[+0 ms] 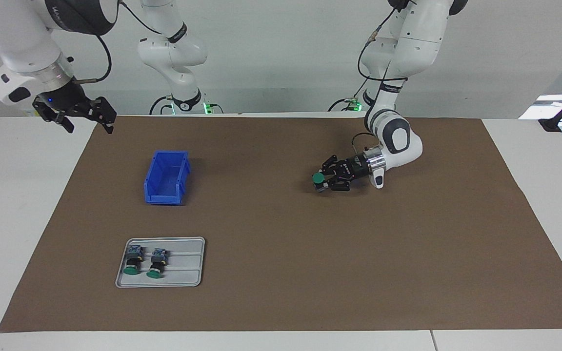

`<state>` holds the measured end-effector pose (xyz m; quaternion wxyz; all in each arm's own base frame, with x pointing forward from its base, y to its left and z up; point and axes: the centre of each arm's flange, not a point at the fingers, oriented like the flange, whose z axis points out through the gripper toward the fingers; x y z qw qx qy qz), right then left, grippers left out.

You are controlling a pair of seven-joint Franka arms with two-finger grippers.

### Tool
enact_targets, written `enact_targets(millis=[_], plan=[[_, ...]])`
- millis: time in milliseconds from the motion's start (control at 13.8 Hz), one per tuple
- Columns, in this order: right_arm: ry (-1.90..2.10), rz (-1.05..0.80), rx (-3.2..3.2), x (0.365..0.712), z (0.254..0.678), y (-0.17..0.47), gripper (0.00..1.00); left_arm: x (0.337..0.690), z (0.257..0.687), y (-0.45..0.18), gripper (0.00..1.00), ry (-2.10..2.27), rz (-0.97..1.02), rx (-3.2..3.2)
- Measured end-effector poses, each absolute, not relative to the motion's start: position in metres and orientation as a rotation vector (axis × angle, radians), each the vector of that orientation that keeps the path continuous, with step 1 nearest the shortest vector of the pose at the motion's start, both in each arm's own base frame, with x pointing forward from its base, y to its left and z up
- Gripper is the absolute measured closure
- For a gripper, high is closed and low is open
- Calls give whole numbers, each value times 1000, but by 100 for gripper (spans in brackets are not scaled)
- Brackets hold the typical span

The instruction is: Place and press button with both arms

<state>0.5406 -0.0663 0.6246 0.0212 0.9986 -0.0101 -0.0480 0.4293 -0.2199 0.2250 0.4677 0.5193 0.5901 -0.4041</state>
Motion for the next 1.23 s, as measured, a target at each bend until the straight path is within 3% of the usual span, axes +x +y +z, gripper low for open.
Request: enact_targets(millis=[1083,1228], plan=[[-31,-149,3095,541,625,-66,2,426,218,-224,64,1448,-986,1276],[-31,-149,3095,541,625,-66,2,426,217,-222,47,1450,-982,1274]])
